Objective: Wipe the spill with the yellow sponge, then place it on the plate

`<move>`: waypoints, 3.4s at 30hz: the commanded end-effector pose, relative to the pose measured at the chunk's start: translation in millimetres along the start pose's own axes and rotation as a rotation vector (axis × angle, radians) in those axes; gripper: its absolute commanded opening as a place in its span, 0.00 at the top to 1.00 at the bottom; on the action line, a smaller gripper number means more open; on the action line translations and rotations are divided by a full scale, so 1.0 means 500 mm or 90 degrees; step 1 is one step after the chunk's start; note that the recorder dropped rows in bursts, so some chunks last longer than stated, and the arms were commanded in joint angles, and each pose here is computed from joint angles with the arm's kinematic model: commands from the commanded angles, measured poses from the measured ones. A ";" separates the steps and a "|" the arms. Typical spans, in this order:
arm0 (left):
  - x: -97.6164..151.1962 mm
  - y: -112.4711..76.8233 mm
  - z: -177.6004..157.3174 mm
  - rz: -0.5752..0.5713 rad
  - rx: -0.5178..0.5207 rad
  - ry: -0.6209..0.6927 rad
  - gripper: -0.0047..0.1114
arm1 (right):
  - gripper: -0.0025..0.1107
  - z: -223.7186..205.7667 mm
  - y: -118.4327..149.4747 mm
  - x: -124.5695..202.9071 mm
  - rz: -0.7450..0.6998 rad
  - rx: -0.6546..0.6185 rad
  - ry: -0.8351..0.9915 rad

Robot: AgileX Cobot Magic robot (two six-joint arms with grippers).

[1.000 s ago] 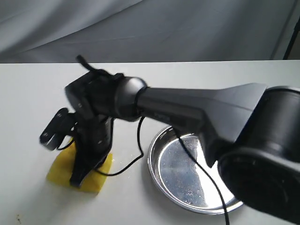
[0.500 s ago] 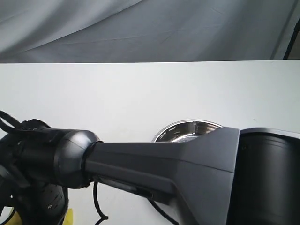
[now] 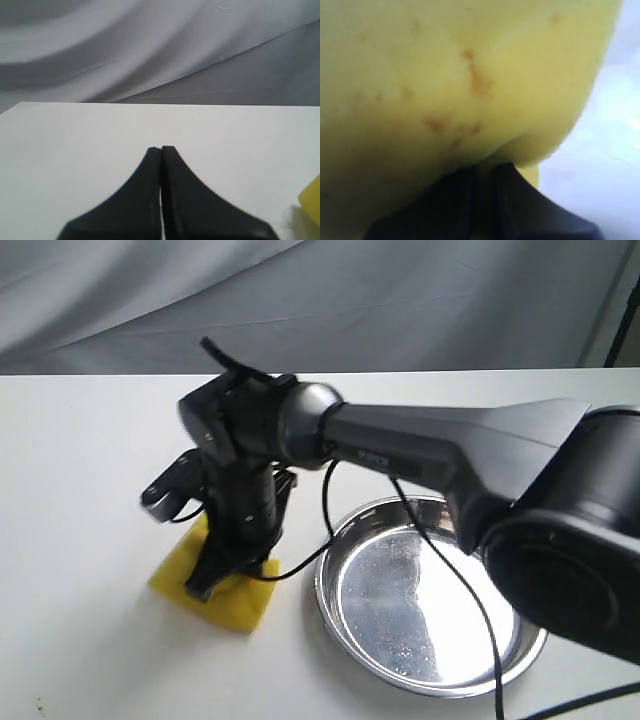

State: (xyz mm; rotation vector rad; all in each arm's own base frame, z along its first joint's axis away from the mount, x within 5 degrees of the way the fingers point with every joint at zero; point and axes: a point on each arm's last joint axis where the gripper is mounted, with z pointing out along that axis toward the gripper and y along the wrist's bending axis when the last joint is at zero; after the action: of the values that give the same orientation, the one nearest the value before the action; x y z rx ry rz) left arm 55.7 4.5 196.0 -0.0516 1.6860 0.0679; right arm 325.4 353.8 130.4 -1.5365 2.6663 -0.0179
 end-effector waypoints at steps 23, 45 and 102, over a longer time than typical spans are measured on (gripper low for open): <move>0.002 0.000 0.000 -0.001 -0.001 0.000 0.96 | 0.98 0.013 0.342 0.002 -0.232 -0.174 0.038; 0.002 0.000 0.000 -0.001 -0.001 0.000 0.96 | 0.98 0.033 -0.056 0.024 0.130 -0.053 0.027; 0.002 0.000 0.000 -0.001 -0.001 0.000 0.96 | 0.98 -0.285 -0.173 0.302 0.237 0.012 -0.176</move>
State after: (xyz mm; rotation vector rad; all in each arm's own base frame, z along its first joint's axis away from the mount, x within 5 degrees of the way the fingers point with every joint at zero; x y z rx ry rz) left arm 55.7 4.5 196.0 -0.0516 1.6860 0.0679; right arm 323.5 205.1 275.5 -1.0376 2.6474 0.2040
